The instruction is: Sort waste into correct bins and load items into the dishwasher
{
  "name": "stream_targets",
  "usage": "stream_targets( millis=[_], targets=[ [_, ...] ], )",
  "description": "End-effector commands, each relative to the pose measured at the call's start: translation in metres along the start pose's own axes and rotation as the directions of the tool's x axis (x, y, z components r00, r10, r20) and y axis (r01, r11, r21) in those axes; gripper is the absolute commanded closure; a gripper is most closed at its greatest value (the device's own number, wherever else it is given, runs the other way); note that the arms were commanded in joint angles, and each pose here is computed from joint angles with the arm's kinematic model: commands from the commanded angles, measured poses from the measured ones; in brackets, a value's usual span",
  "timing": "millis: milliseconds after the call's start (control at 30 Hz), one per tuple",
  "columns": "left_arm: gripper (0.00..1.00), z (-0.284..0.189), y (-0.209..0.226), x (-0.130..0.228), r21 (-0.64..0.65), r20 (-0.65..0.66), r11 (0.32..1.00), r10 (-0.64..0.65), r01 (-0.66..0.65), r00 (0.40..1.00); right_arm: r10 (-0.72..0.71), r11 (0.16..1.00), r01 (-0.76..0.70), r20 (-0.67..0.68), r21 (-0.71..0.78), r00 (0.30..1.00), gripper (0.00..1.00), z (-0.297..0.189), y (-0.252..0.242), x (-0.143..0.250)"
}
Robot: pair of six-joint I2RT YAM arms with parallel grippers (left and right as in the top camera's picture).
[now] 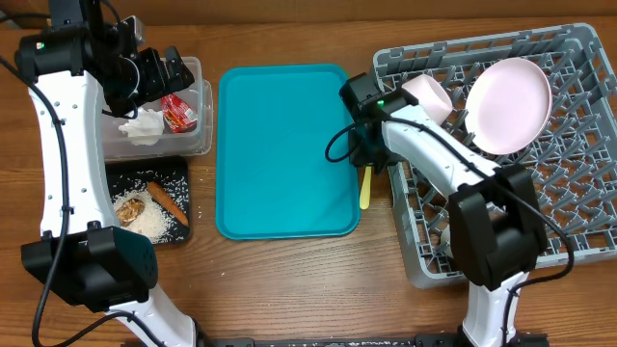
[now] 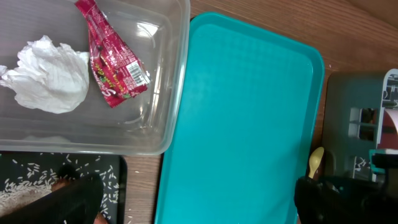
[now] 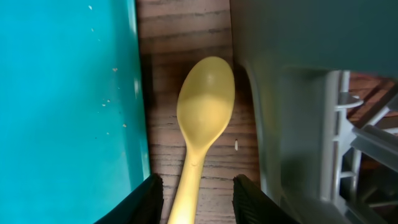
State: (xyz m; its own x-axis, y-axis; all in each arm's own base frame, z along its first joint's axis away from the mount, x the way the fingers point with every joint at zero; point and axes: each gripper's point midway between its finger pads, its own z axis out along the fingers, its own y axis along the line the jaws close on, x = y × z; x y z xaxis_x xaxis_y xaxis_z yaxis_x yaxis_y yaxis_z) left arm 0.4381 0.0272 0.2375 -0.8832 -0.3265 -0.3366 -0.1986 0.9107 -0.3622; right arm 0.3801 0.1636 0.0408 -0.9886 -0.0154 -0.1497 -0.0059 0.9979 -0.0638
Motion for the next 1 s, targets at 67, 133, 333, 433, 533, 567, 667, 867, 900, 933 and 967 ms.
stream_targets(
  millis=[67, 133, 333, 433, 533, 567, 667, 867, 900, 933, 967],
  targets=[
    [0.00, -0.007, -0.005, -0.004, 0.000, 0.024, 1.000, 0.016, -0.016, 1.000, 0.027, 0.997, -0.026, -0.015, 0.066, 1.000, 0.61, 0.023, -0.013, 0.009],
    [0.00, -0.007, -0.005, -0.003, 0.000, 0.024, 1.000, 0.016, -0.016, 1.000, 0.027, 0.997, -0.025, -0.020, 0.068, 0.999, 0.61, 0.029, -0.014, 0.013],
    [0.00, -0.007, -0.005, -0.004, 0.000, 0.024, 1.000, 0.016, -0.016, 1.000, 0.025, 0.997, -0.023, -0.033, 0.074, 0.999, 0.62, 0.042, -0.017, 0.024],
    [0.00, -0.007, -0.005, -0.004, 0.000, 0.024, 1.000, 0.016, -0.016, 1.000, 0.026, 0.997, -0.024, -0.025, 0.070, 0.999, 0.66, 0.043, -0.017, 0.022],
    [0.00, -0.007, -0.005, -0.004, 0.000, 0.024, 1.000, 0.016, -0.016, 1.000, 0.027, 0.997, -0.025, -0.019, 0.067, 0.999, 0.66, 0.043, -0.016, 0.021],
    [0.00, -0.007, -0.005, -0.004, 0.000, 0.024, 1.000, 0.016, -0.016, 1.000, 0.027, 0.997, -0.026, -0.018, 0.067, 0.999, 0.66, 0.043, -0.016, 0.021],
    [0.00, -0.007, -0.005, -0.004, 0.000, 0.024, 1.000, 0.016, -0.016, 1.000, 0.027, 0.997, -0.026, -0.017, 0.067, 0.999, 0.67, 0.043, -0.016, 0.020],
    [0.00, -0.007, -0.005, -0.004, 0.000, 0.024, 1.000, 0.016, -0.016, 1.000, 0.011, 0.993, -0.011, 0.000, 0.121, 1.000, 0.72, 0.038, -0.022, 0.018],
    [0.00, -0.007, -0.005, -0.003, 0.000, 0.024, 1.000, 0.016, -0.016, 1.000, 0.006, 0.991, -0.007, 0.008, 0.132, 1.000, 0.72, 0.034, -0.022, 0.015],
    [0.00, -0.007, -0.005, -0.004, 0.000, 0.024, 1.000, 0.016, -0.016, 1.000, -0.001, 0.990, -0.001, 0.015, 0.142, 1.000, 0.72, 0.030, -0.021, 0.013],
    [0.00, -0.007, -0.005, -0.004, 0.000, 0.024, 1.000, 0.016, -0.016, 1.000, -0.009, 0.988, 0.005, 0.027, 0.155, 1.000, 0.72, 0.026, -0.020, 0.010]
  ],
)
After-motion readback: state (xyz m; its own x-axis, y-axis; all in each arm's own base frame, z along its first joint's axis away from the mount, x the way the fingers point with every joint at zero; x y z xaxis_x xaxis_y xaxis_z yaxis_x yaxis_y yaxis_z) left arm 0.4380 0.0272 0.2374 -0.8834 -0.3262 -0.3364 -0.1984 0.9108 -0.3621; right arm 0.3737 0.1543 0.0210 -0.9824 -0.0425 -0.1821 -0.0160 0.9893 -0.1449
